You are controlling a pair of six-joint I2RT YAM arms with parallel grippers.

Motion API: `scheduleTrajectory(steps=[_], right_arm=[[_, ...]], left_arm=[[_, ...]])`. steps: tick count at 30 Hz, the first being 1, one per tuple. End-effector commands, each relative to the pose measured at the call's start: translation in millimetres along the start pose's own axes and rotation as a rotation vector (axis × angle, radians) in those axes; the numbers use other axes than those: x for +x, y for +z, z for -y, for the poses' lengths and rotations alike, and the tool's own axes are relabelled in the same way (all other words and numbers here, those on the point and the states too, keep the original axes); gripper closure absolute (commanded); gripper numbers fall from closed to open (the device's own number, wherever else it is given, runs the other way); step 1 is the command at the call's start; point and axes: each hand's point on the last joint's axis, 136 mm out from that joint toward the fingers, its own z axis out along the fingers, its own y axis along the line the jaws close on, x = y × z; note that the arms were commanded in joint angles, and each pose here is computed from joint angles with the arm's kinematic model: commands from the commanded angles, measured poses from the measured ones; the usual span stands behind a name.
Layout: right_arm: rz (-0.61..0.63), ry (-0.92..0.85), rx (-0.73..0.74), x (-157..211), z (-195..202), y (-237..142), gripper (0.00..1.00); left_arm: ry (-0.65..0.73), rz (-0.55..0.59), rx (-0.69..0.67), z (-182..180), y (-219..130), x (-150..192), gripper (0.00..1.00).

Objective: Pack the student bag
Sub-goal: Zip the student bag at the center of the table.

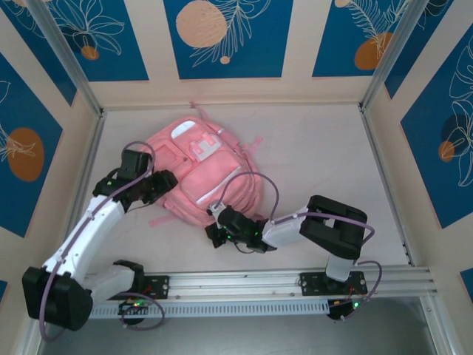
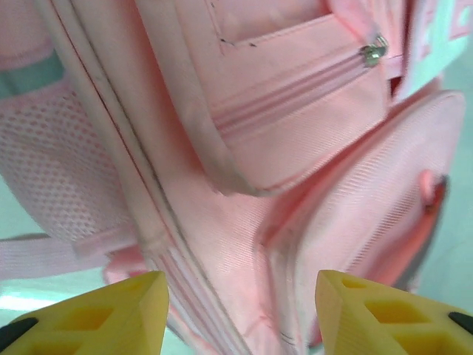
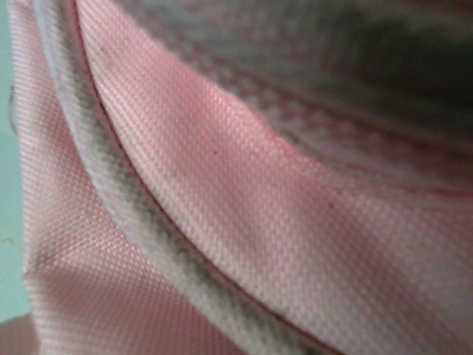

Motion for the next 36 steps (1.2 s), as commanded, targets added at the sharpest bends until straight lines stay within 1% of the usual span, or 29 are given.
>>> scheduleTrajectory(steps=[1,4,6,12,18,22,26,27,29,34,36], right_arm=[[0.05,0.035,-0.036,-17,-10,4,1.0],[0.052,0.047,-0.033,-16,-7,3,1.0],[0.052,0.049,-0.031,-16,-7,3,1.0],[0.051,0.061,-0.024,-15,-5,4,1.0],[0.055,0.07,-0.013,-15,-2,3,1.0],[0.053,0.076,-0.013,-14,-2,3,1.0],[0.05,0.077,-0.016,-14,-3,3,1.0],[0.05,0.077,-0.013,-14,-3,3,1.0],[0.054,0.077,-0.009,-14,-2,2,1.0],[0.052,0.082,0.001,-12,1,0,1.0],[0.049,0.081,0.006,-11,2,0,1.0]], left_arm=[[-0.118,-0.1,0.056,-5,6,32,0.46],[-0.156,-0.122,0.043,-14,9,49,0.45],[-0.174,-0.118,0.019,-21,8,55,0.44],[-0.212,-0.11,0.045,-23,11,64,0.41],[-0.193,-0.141,0.036,-20,29,75,0.42],[-0.163,-0.152,0.067,-7,38,82,0.43],[-0.132,-0.154,0.053,-1,45,85,0.44],[-0.13,-0.156,0.049,-2,47,86,0.46],[-0.126,-0.155,0.043,-2,51,87,0.52],[-0.112,-0.152,0.03,-3,54,85,0.77],[-0.104,-0.146,0.039,0,52,83,0.85]])
